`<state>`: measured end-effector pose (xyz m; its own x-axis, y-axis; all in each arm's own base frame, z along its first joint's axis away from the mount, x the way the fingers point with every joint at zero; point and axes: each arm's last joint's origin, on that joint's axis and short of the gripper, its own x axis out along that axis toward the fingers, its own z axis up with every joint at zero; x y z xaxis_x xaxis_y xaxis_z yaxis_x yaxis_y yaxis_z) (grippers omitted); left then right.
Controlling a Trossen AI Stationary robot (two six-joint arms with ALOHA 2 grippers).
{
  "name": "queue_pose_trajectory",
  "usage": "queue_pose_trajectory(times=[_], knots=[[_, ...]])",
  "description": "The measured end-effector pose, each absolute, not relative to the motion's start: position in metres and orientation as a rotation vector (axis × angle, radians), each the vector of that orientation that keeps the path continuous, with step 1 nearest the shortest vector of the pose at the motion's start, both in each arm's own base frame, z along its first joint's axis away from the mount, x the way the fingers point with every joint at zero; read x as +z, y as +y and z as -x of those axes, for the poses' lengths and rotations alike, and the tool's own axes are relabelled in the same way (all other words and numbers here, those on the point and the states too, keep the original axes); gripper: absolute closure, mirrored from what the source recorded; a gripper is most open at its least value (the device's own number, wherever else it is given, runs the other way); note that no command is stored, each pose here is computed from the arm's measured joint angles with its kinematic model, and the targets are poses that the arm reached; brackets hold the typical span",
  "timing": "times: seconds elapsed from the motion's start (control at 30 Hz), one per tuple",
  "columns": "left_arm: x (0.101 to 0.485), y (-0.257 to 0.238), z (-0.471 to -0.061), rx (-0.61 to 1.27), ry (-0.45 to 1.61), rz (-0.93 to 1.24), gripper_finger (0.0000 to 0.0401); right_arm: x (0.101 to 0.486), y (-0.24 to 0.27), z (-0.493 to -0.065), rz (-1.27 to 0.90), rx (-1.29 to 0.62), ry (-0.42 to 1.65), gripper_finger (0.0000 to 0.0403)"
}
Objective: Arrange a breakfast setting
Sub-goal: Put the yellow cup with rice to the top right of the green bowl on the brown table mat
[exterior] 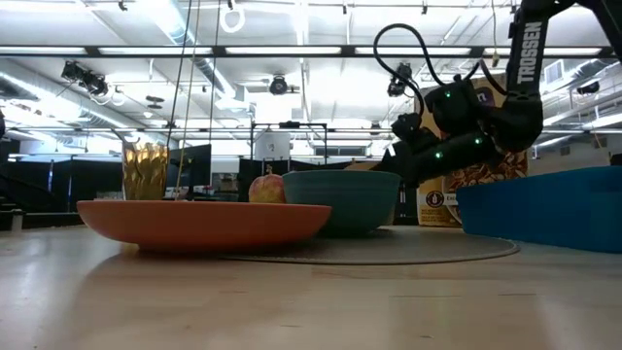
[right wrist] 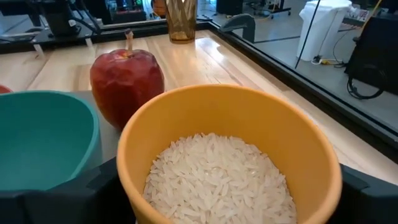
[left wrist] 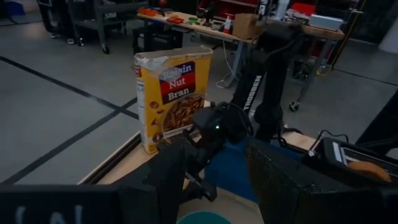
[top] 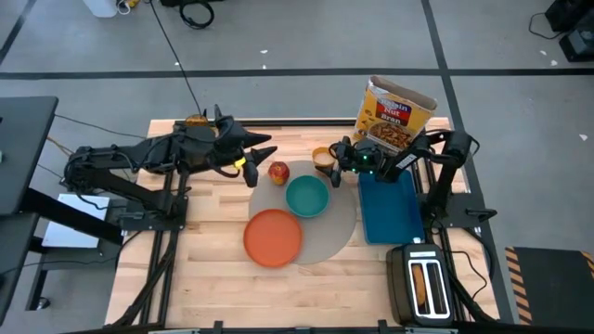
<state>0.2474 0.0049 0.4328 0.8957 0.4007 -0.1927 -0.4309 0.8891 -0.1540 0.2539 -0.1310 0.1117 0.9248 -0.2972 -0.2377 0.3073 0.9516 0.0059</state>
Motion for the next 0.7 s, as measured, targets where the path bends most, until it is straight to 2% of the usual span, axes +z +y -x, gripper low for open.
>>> queue_pose_trajectory(times=[0.27,0.7], knots=[[0.432,0.011,-0.247,0.458,0.165,0.195,0.0229,0.111,-0.131,-0.254,-0.027,-0.307,0.245,0.0023],[0.424,0.011,-0.245,0.466,0.251,0.174,0.0228,0.130,-0.125,-0.250,-0.047,-0.299,0.265,0.0013]])
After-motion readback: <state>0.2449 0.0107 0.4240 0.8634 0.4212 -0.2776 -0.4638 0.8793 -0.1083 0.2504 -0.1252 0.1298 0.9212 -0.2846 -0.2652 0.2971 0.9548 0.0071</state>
